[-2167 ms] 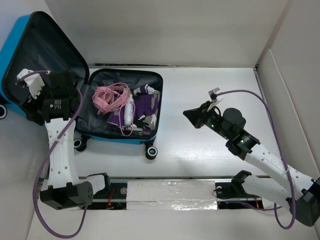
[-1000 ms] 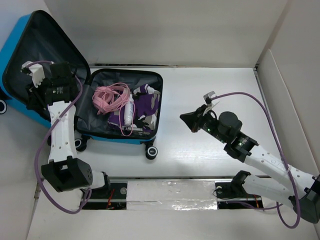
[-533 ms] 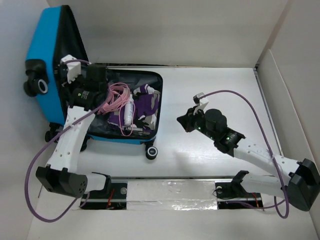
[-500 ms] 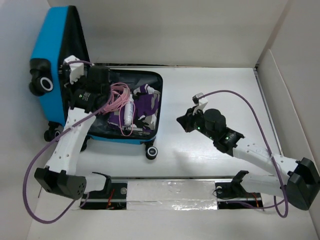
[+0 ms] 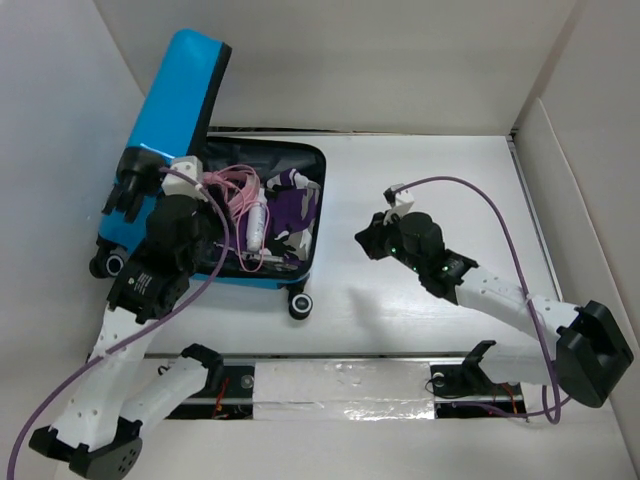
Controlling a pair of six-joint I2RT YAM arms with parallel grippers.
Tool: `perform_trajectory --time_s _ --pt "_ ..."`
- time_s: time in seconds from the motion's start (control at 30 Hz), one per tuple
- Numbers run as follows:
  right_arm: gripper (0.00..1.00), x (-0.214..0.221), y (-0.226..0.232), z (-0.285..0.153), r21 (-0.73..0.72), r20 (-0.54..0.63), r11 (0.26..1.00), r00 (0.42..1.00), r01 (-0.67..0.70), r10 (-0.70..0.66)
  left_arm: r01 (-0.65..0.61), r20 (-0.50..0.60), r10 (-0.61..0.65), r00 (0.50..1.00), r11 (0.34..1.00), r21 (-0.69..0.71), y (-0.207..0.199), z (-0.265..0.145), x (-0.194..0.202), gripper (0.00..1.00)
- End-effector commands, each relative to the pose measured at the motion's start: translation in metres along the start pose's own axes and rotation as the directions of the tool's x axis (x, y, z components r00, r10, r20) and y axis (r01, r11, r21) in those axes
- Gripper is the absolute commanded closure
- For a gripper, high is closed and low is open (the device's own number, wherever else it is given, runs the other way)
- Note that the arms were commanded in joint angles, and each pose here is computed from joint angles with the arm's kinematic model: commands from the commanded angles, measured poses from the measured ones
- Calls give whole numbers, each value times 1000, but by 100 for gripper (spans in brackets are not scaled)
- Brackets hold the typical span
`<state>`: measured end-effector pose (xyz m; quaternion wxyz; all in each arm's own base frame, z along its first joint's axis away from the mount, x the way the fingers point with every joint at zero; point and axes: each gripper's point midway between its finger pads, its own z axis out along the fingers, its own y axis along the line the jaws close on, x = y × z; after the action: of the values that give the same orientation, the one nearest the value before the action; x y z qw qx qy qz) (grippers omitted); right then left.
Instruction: Pack the luggage
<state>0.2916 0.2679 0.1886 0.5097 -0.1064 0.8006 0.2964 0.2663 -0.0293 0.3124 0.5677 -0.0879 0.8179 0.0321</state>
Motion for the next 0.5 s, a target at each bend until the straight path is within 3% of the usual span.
perform_trajectory --time_s 0.0,0.1,0.13,0.2,0.27,0.3,0.33,0.47 --pt "89 -41 6 4 -6 110 999 993 -34 35 0 -43 26 999 855 519 -96 -22 5 44" --pt "80 -45 0 5 6 114 999 993 -44 43 -11 -103 112 988 730 684 -121 -42 29 26" --pt "72 -46 1 4 3 116 999 992 -46 45 -10 -124 157 980 657 754 -131 -54 39 26" --pt "65 -49 -3 4 9 123 999 991 -53 52 -24 -146 225 963 615 788 -133 -58 57 26" --pt "57 -53 -4 3 9 131 998 990 -59 57 13 -185 276 943 527 850 -139 -73 75 25" --pt "55 -55 -6 3 7 133 998 989 -65 64 26 -180 278 944 481 876 -144 -82 76 24" --pt "53 -56 -4 3 2 132 998 989 -67 66 61 -182 289 940 382 922 -152 -100 77 25" --pt "53 -63 -8 1 2 143 996 986 -86 85 120 -181 296 938 213 970 -163 -131 68 25"
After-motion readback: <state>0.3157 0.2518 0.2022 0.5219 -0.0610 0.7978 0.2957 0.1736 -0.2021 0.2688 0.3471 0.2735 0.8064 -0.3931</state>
